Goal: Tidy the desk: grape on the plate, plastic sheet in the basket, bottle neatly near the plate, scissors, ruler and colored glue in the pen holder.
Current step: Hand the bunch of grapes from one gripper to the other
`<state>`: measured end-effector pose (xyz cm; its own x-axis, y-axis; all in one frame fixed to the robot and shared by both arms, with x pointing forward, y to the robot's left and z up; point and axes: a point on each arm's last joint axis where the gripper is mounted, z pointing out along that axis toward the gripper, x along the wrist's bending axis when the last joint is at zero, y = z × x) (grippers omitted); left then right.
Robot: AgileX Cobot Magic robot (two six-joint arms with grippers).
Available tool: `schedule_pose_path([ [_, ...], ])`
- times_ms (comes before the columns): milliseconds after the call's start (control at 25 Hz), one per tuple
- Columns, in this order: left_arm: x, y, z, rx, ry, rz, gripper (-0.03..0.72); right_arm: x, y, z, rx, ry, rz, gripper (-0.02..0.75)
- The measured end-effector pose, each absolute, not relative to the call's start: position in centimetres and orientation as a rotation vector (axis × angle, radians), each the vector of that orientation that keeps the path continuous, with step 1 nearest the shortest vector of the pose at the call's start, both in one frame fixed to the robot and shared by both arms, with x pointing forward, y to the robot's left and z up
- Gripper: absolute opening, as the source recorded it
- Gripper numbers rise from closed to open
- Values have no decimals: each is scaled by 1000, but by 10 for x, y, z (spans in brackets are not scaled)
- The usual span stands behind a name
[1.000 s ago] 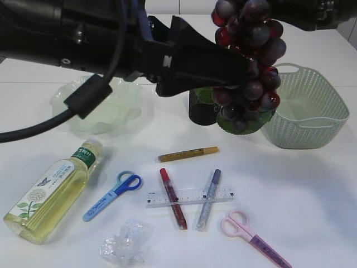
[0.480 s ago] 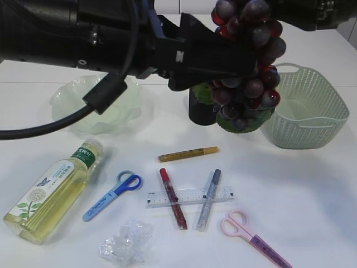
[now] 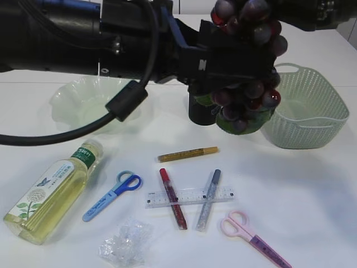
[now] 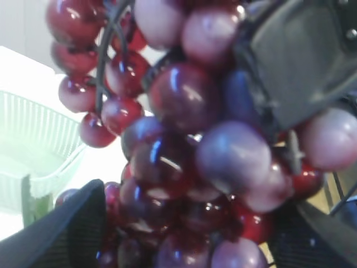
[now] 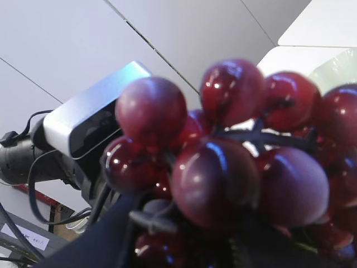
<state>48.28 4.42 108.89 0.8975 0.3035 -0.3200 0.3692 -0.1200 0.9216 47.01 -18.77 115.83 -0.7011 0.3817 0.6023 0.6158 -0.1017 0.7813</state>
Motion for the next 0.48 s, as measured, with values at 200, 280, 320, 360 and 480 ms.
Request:
schedule_pose_path([
  [200,484,44,1089,1709,517,-41,624,470,-188,1159,-1116,-1966,-1905,262],
  [280,485,43,1088,1706,519,-42,601,470,-188,1159,-1115,-1963,-1907,262],
  [320,486,42,1087,1703,527,-47,581,470,-188,1159,-1115,-1961,-1908,262],
  [360,486,42,1086,1700,535,-52,559,470,-188,1159,-1115,-1961,-1908,262],
  [480,489,40,1081,1694,556,-67,494,470,-188,1159,-1115,-1961,-1908,262],
])
